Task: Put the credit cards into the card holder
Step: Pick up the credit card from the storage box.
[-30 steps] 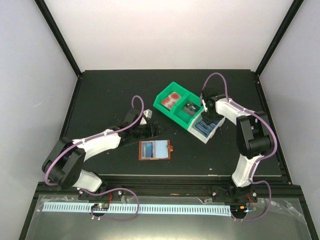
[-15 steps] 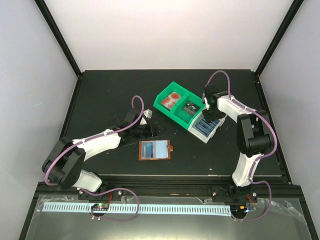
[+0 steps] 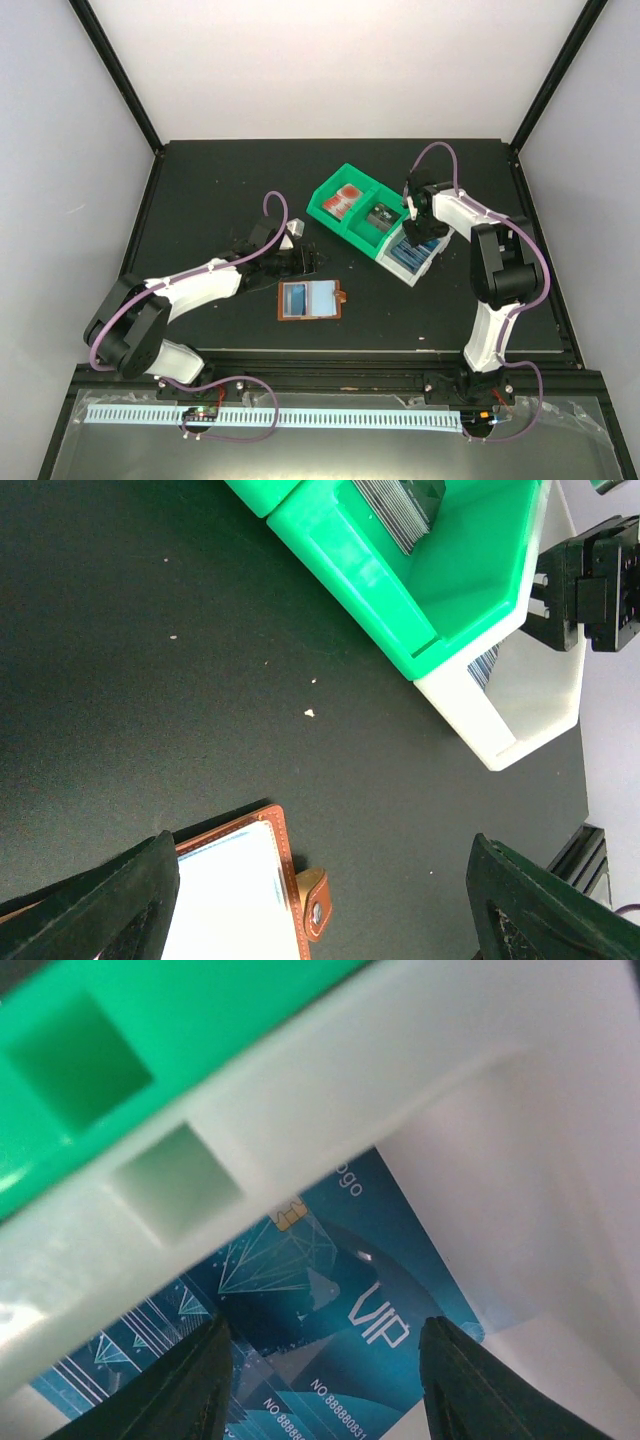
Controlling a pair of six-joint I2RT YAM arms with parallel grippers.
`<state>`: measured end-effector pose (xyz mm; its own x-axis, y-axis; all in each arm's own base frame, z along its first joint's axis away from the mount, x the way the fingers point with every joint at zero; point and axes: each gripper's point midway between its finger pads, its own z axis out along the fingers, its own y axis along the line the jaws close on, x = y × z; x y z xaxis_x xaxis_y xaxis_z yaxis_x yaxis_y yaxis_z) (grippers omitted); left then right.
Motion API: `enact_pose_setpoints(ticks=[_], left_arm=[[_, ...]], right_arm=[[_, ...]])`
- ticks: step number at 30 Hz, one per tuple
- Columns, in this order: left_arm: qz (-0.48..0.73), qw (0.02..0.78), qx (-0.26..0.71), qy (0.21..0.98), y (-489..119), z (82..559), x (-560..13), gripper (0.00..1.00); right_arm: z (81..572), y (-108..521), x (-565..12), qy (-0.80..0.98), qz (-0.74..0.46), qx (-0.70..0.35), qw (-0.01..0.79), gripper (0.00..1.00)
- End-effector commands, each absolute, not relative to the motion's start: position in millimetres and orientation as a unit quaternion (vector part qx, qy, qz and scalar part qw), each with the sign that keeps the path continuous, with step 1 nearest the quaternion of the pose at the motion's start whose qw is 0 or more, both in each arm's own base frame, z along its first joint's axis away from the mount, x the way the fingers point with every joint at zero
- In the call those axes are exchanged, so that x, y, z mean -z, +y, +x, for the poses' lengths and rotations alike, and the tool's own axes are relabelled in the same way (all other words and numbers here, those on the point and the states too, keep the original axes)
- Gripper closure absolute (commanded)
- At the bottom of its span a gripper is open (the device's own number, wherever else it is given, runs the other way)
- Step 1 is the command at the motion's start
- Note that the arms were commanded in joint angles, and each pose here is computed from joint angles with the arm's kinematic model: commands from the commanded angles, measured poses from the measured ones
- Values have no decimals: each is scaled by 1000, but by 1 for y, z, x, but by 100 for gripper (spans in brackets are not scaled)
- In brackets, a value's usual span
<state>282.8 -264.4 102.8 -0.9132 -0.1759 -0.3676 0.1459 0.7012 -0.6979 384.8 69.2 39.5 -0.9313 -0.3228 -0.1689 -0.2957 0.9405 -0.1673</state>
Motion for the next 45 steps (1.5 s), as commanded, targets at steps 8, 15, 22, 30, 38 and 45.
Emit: enact_pose_setpoints(ticks=[8,15,22,30,38,45], left_arm=[[7,214,394,894,-272,287,-112,20],[6,213,393,895,-272,287,-111,20],[7,212,393,895,-272,287,-110,20],[7,212,393,895,-272,287,-110,19],[9,212,394,895,-273,287,-110,19],[10,218,388,896,-272,290,-113,19]], right_arm=[[390,65,-43,986,-126,55,96,54],[391,68,-51,987,-117,28,104,55],[395,58,-57,988,-98,40,113,55],[403,52,-73,983,-96,59,144,59],[408,44,-79,976,-108,86,169,65],[411,29,-64,972,-108,134,161,72]])
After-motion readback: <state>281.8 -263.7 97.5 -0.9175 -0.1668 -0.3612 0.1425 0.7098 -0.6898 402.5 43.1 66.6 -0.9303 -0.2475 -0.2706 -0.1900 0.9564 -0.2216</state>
